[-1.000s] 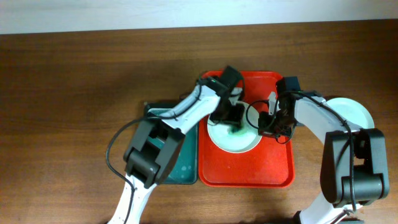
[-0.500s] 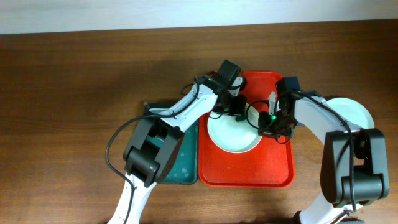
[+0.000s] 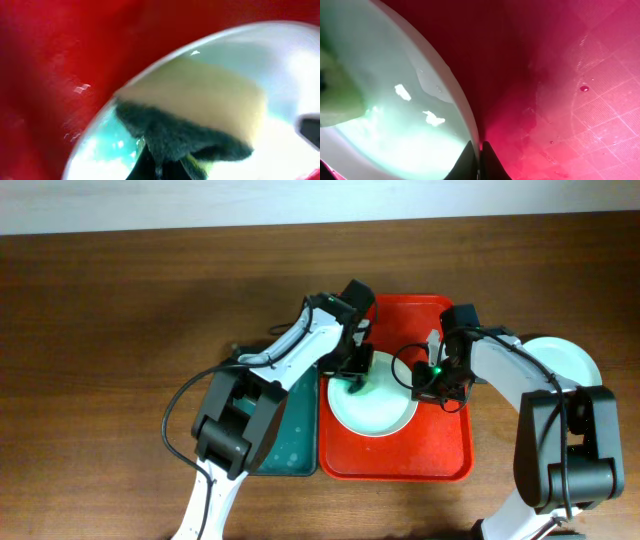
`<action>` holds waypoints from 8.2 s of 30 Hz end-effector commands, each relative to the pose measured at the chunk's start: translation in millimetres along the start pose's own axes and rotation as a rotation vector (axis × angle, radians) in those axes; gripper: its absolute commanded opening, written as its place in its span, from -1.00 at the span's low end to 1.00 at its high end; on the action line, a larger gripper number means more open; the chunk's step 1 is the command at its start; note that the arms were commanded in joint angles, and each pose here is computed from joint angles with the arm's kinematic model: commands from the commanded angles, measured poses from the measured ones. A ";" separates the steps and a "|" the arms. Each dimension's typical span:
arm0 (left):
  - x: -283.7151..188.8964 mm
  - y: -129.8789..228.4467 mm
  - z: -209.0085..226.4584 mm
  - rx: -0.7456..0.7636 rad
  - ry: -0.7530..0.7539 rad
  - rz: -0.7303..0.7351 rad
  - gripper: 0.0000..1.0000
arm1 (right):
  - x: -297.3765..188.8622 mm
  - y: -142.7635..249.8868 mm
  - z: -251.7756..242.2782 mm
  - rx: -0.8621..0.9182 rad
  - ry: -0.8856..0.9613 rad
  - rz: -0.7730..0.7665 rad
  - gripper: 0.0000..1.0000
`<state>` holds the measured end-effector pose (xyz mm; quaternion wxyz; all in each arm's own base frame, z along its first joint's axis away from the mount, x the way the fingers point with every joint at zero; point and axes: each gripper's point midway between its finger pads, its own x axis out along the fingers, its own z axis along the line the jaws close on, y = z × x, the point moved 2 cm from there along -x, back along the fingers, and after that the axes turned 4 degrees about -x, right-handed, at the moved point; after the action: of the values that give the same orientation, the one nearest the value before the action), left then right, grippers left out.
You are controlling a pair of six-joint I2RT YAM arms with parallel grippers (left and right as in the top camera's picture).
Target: Clean dirty plates on tray and stack at the side
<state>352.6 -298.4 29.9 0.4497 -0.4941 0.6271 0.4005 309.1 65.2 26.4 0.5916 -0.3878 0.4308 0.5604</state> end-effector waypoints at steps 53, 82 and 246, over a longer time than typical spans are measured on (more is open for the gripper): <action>-283.0 103.4 160.1 -0.309 -0.288 -0.622 0.99 | -106.4 2.8 76.0 -0.225 0.013 -0.086 -0.92; -283.6 103.8 159.7 -0.308 -0.286 -0.625 0.99 | -126.0 23.3 222.2 -0.655 0.645 -0.769 -0.92; -257.6 198.3 197.9 -0.249 -0.040 -1.644 0.99 | -125.4 101.4 47.9 -0.844 0.049 -1.432 0.96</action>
<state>226.4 -5.3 252.4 0.5515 -0.8321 0.0179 0.0557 210.8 77.5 165.6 0.5981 -0.7699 -0.1590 0.1555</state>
